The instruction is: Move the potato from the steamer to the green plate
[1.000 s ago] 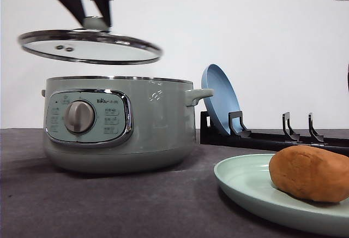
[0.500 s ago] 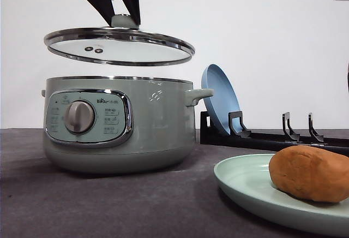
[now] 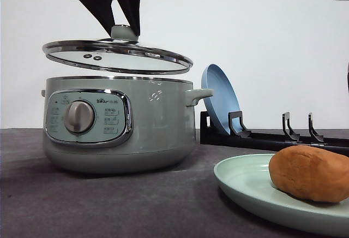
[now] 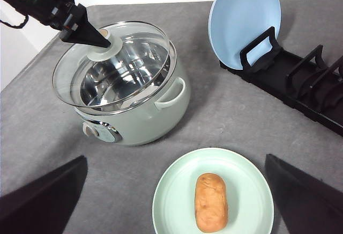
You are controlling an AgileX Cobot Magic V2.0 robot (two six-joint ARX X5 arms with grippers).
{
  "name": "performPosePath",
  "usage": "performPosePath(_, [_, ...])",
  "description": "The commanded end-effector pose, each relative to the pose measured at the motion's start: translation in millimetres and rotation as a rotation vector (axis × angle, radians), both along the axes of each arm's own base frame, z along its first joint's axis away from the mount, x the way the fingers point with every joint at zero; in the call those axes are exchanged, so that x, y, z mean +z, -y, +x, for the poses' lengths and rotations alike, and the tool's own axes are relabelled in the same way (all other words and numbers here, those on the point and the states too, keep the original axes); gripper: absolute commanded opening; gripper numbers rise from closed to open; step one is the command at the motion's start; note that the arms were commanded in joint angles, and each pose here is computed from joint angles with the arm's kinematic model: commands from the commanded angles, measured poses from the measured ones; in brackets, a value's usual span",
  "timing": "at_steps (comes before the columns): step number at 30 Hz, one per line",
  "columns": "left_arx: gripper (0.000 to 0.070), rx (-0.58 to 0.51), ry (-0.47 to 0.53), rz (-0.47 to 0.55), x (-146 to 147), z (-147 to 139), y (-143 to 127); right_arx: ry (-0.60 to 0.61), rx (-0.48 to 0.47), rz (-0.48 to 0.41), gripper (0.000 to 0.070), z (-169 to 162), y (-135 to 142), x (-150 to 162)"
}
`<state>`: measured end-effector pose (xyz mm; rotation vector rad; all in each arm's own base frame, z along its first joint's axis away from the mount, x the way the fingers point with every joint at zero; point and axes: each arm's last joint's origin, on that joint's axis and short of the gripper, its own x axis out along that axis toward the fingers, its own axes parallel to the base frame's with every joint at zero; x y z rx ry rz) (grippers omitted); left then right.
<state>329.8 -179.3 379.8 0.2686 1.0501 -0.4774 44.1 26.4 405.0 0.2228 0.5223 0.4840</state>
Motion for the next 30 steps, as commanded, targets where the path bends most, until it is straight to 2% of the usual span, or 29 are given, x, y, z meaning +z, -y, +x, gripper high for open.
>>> performPosePath(1, [0.0000,-0.009,0.064,-0.021,14,-3,0,0.011,0.001,0.015,0.0699,-1,0,5])
performPosePath(30, [0.0000,-0.009,-0.013,0.020,-19,18,12,0.033,0.001,0.015,0.0699,0,0,6])
